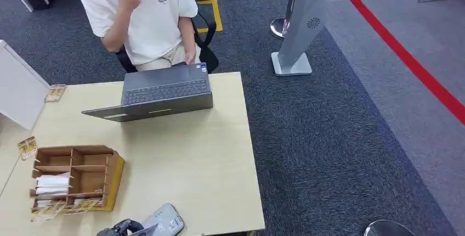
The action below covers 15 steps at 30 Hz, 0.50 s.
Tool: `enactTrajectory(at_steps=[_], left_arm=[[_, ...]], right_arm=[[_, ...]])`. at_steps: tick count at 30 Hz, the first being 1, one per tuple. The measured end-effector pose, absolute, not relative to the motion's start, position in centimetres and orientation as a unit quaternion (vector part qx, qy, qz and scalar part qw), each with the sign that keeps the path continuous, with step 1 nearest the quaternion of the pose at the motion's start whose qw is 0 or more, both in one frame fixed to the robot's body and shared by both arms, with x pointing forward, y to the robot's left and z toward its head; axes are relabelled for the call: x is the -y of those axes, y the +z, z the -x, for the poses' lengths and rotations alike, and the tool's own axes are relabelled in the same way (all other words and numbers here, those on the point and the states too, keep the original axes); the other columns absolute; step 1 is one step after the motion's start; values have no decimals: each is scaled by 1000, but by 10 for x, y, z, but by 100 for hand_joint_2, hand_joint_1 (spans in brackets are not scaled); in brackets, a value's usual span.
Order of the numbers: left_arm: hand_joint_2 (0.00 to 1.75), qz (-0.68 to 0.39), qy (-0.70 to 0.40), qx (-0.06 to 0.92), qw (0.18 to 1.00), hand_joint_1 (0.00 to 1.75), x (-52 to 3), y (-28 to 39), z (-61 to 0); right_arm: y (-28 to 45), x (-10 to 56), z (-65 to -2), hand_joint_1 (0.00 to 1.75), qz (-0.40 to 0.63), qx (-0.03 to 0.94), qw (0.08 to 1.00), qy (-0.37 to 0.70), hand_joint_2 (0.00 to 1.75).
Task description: Pass the card to the sensor for recognition and then transmit it.
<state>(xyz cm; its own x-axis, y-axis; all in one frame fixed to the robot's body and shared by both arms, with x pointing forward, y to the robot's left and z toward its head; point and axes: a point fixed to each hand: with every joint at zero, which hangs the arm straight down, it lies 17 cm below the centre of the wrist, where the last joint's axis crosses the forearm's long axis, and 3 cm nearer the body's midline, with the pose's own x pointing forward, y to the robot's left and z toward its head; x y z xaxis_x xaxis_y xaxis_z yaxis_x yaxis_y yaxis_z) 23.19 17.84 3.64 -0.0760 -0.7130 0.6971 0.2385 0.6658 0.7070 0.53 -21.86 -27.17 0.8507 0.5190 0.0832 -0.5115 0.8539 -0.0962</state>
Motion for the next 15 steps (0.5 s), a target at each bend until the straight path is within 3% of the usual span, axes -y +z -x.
enactTrajectory(at_steps=[15], left_arm=[[175,-179,-381,596,684,175,-179,3,-209]], right_arm=[[-263,225,-29,0,61,81,956,276,175]])
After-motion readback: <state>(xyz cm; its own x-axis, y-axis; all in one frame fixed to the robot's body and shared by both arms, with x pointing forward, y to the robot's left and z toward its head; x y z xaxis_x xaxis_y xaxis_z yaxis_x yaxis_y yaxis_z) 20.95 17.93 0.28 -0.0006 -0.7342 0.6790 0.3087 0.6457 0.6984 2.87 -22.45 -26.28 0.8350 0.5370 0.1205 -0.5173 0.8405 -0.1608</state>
